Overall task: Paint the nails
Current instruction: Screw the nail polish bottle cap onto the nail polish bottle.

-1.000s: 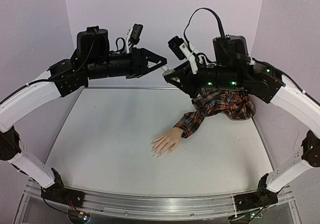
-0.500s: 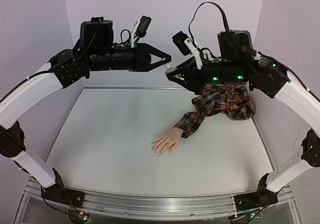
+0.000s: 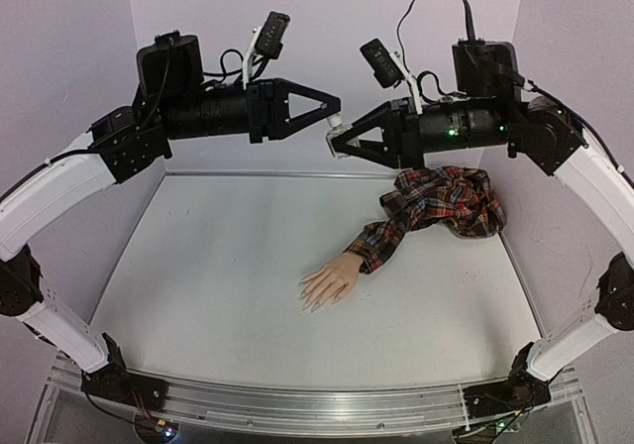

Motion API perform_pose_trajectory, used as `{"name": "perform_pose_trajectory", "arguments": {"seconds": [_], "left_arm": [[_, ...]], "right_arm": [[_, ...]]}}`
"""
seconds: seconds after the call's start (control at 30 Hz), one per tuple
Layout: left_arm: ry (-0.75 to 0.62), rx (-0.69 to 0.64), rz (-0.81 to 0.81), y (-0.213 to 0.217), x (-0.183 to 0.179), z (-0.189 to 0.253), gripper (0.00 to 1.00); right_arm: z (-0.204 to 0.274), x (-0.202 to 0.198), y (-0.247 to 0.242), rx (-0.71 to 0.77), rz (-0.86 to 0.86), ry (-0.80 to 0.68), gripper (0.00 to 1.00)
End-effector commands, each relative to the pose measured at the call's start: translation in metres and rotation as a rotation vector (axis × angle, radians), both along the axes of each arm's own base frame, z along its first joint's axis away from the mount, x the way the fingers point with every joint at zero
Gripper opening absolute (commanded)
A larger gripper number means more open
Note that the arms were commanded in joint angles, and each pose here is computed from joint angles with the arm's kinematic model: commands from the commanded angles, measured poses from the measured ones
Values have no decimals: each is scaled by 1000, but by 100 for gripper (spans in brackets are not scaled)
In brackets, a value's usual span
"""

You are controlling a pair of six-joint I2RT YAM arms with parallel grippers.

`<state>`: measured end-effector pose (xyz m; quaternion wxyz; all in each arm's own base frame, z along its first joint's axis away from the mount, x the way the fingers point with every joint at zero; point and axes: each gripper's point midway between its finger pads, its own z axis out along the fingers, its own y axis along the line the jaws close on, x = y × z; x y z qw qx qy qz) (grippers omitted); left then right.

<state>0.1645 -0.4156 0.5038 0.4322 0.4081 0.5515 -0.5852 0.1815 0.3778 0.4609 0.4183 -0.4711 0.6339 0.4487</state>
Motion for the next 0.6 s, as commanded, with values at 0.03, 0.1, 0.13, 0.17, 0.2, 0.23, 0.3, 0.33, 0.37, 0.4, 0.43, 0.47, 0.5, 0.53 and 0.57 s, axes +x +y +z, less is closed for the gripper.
{"name": "perform_pose_trajectory", "arguments": {"seconds": [0.03, 0.1, 0.13, 0.17, 0.2, 0.23, 0.3, 0.33, 0.37, 0.4, 0.43, 0.47, 0.5, 0.53, 0.57], "left_arm": [[20, 100, -582, -25, -83, -38, 0], [21, 100, -648, -24, -90, -36, 0], [20, 99, -670, -24, -92, -35, 0], [21, 102, -684, -24, -93, -36, 0], [22, 104, -697, -24, -94, -36, 0], [19, 101, -703, -24, -95, -37, 0], [14, 93, -705, -25, -97, -39, 0], [13, 86, -702, -26, -97, -40, 0], [8, 76, -697, -26, -97, -40, 0], [-2, 65, -687, -27, -96, -39, 0], [-10, 57, -678, -26, -95, -38, 0], [-16, 48, -667, -26, -95, -37, 0], [-18, 39, -662, -24, -95, -36, 0], [-21, 29, -661, -23, -96, -34, 0], [-28, 19, -661, -23, -96, -32, 0]], "right_arm": [[112, -82, 0, 377, 497, -109, 0], [120, -90, -3, 403, 557, -106, 0], [124, -93, -4, 414, 585, -114, 0], [126, -94, -3, 416, 601, -111, 0], [129, -95, -2, 421, 616, -113, 0], [133, -95, -2, 431, 622, -123, 0], [139, -92, 2, 448, 619, -132, 0], [144, -91, 2, 465, 619, -140, 0], [149, -90, 3, 482, 617, -147, 0], [153, -89, 3, 503, 609, -160, 0], [154, -87, 3, 515, 594, -173, 0], [155, -86, 2, 523, 575, -191, 0], [153, -84, 3, 524, 560, -200, 0], [152, -83, 2, 525, 553, -206, 0], [152, -84, 2, 525, 554, -211, 0]]}}
